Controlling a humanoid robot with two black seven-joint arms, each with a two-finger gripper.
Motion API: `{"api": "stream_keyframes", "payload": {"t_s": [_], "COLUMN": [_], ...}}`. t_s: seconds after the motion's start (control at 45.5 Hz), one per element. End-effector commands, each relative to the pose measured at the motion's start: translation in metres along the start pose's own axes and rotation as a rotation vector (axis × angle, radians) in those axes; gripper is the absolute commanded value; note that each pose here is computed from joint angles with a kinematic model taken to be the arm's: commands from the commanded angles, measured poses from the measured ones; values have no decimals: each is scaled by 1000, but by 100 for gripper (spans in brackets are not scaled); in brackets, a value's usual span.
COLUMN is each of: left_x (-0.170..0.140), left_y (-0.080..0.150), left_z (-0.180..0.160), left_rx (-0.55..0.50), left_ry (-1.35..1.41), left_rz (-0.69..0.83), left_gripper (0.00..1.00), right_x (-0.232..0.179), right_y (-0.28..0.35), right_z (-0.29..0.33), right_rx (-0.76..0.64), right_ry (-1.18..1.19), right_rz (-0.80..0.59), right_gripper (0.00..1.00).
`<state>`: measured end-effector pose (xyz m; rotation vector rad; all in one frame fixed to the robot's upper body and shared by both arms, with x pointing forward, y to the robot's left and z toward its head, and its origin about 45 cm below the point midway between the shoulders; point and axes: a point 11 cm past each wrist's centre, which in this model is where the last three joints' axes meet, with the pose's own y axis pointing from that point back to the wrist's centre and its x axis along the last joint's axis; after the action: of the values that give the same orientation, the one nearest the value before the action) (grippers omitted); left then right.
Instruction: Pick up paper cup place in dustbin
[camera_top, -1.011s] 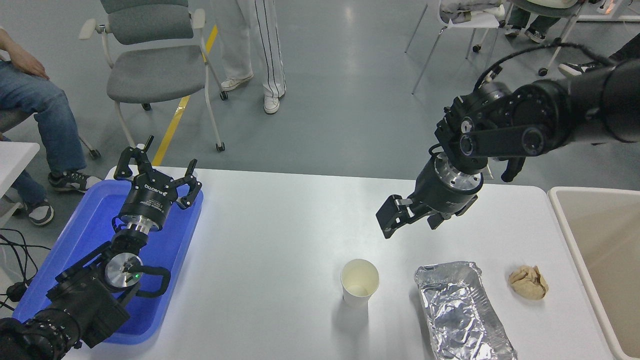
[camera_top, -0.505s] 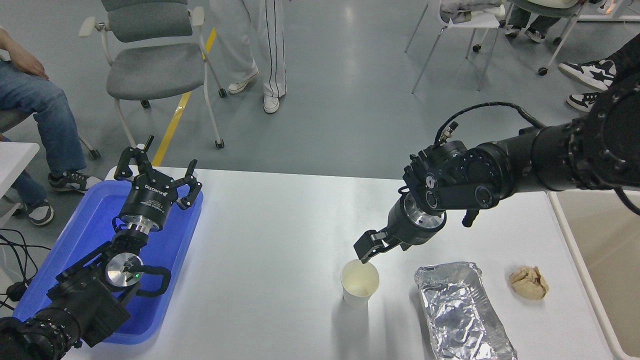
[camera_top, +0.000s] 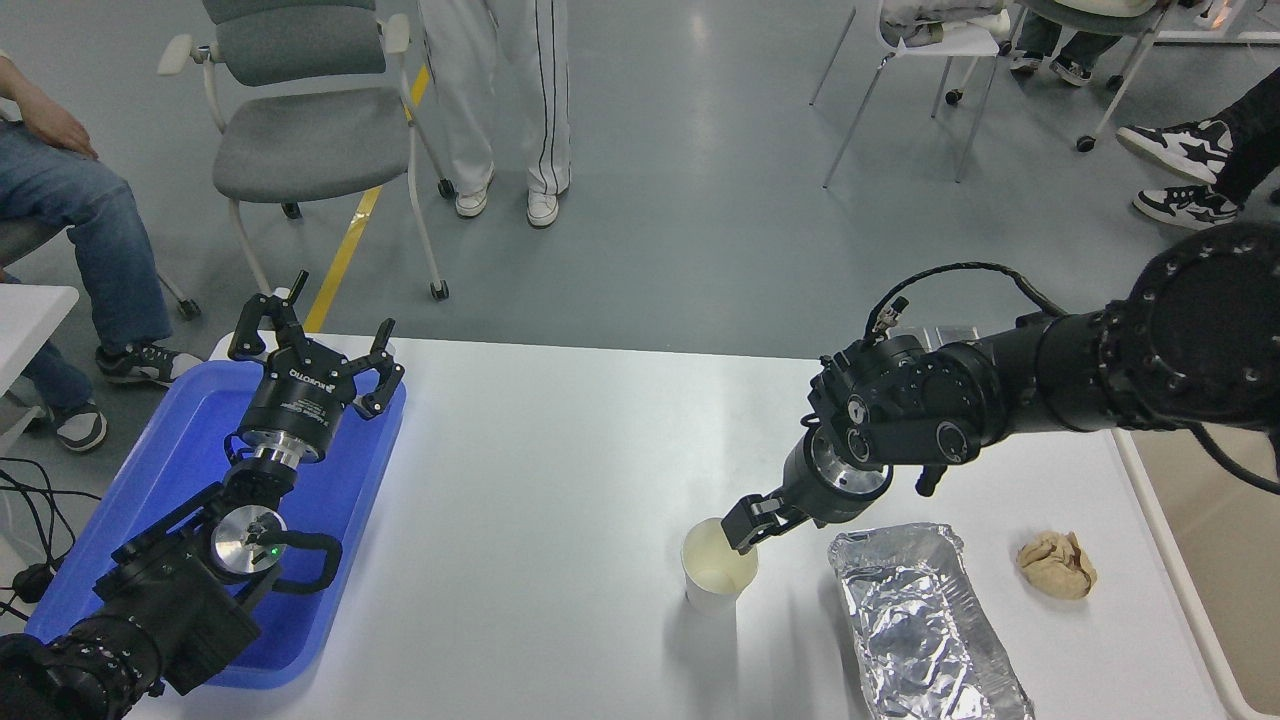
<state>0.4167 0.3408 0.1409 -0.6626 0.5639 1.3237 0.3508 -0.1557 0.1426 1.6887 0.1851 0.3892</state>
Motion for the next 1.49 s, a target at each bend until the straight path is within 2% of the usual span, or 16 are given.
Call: {"api": "stream_keyframes", "payload": {"t_s": [0.0, 0.176, 0.308, 0.527, 0.593, 0.637, 0.791, 0.901, 1.121, 1.473], "left_x": [0, 0, 0, 0, 0, 0, 0, 0, 0, 0], "left_y": [0, 0, 0, 0, 0, 0, 0, 0, 0, 0], "left_z": [0, 0, 0, 0, 0, 0, 0, 0, 0, 0], "left_rx": [0, 0, 0, 1, 0, -1, -1, 0, 0, 0], "left_ry": [0, 0, 0, 0, 0, 0, 0, 0, 0, 0], "left_rz": [1, 1, 1, -1, 1, 0, 0, 1, 1, 1], "left_gripper": [100, 100, 100, 100, 100, 100, 100, 100, 100, 100], "right_x": [-4, -4, -6, -7, -8, -9, -14, -16, -20, -5], "right_y": [-9, -14, -18, -19, -20, -21, -21, -20, -19, -2], "right_z": [-6, -3, 1, 0, -3, -5, -10, -15, -18, -27], "right_rx": [29, 19, 0, 5, 14, 23, 38, 54, 66, 85], "right_ry": [-20, -29, -38, -50, -55, -56, -61, -63, -60, -63], "right_rz": [4, 18, 17, 14, 12, 9, -21, -49, -104, -85], "right_gripper": [95, 94, 80, 71, 66, 59, 17, 1, 0, 0]}}
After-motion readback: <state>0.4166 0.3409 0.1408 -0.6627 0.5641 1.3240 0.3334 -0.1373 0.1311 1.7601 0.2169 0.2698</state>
